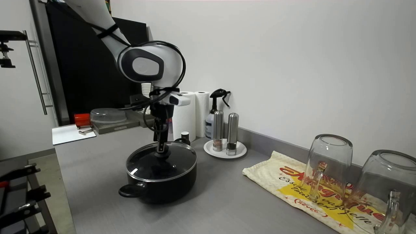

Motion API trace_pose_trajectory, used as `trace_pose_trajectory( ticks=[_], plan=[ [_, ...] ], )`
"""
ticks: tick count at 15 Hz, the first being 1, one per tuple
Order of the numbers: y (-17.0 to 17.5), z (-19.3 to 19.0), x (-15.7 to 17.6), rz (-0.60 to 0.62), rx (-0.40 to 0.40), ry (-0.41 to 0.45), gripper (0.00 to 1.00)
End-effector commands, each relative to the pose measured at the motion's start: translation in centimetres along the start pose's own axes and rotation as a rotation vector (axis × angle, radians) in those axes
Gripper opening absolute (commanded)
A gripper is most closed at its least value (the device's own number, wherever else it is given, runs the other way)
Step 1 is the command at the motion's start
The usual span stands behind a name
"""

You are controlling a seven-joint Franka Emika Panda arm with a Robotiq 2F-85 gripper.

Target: Remove the lid from the pot

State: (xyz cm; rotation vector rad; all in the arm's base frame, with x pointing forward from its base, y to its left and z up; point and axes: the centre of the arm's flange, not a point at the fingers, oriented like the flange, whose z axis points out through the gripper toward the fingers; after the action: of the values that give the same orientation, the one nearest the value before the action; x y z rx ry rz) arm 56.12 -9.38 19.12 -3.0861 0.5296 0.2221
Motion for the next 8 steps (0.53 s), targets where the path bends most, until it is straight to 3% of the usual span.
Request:
trace_pose_trajectory(
  ticks=[1, 8],
  plan=[
    [0.18, -0.26, -0.03, -0.008, 0.001, -0.006, 1.00],
    [0.27, 0.65, 0.17, 0.003, -0.024, 0.006, 1.00]
  ],
)
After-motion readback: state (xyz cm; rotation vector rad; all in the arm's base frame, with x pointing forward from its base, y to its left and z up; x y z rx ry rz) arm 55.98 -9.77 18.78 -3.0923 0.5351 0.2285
